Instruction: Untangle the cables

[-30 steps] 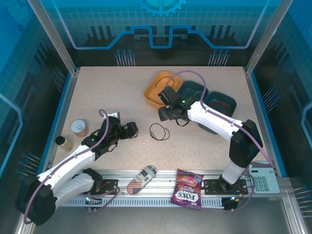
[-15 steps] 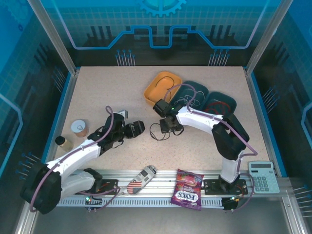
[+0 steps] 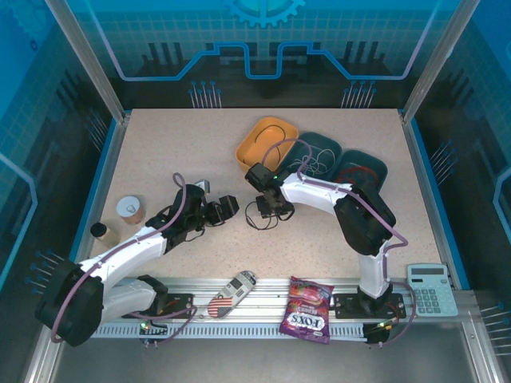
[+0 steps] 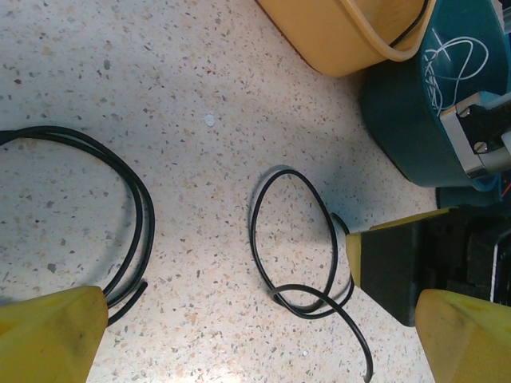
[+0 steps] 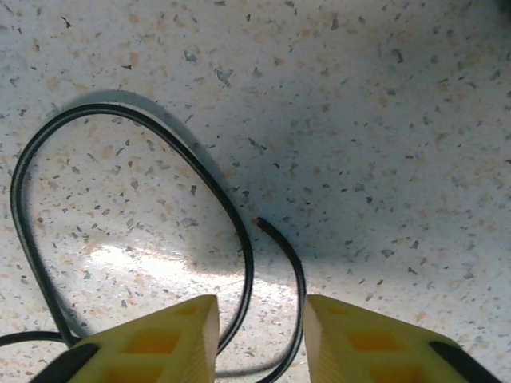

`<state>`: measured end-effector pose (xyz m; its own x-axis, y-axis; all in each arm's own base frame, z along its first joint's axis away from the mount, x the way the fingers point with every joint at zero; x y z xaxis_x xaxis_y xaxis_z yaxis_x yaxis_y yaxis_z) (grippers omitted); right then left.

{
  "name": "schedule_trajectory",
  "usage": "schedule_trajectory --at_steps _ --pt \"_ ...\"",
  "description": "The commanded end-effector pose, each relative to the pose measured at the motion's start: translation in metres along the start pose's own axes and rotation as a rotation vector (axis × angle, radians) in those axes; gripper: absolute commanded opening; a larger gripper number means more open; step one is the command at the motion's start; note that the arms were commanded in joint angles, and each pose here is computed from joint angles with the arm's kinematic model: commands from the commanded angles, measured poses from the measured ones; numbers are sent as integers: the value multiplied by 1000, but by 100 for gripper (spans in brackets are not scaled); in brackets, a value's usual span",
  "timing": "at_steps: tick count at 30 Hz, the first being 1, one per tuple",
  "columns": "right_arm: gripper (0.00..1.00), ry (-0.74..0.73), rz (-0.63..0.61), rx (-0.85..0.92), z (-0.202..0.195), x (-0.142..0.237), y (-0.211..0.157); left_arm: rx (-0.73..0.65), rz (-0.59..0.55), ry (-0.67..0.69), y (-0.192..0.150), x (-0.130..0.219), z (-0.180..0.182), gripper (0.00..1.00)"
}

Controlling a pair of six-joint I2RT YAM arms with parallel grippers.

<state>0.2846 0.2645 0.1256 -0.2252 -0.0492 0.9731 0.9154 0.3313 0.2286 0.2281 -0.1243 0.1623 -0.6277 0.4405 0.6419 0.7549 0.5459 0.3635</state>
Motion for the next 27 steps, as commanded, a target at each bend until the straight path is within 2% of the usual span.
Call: schedule_trajectory --at_steps 1,5,7,18,22,26,27 --pt "31 22 0 38 11 -1 5 14 -21 23 0 3 3 99" --pt "30 23 -2 80 14 -7 11 20 -23 25 2 3 4 99" --pt "26 21 4 103 15 -11 14 23 -21 25 2 3 5 99" --pt "24 10 61 171 16 -38 19 24 -24 29 1 3 7 99" --pt "16 46 103 172 19 -46 13 25 -23 29 1 3 8 99" --pt "1 62 109 190 22 -46 9 27 -25 33 1 4 9 99" --pt "0 63 100 196 23 -43 10 26 -25 33 1 4 8 99"
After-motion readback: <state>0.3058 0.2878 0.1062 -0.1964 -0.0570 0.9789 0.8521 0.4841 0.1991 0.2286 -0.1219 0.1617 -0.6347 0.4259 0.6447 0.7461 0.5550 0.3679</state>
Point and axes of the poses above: each hand's point on the last joint's axis, 136 mm out from that joint toward the fingers, its own x axis back along the fingers, its own z axis along the line the jaws close on, y = z × x, the point moved 9 cm from there along x, back along the fingers, and after that the axes turned 9 degrees about x, right-handed, at the moved point
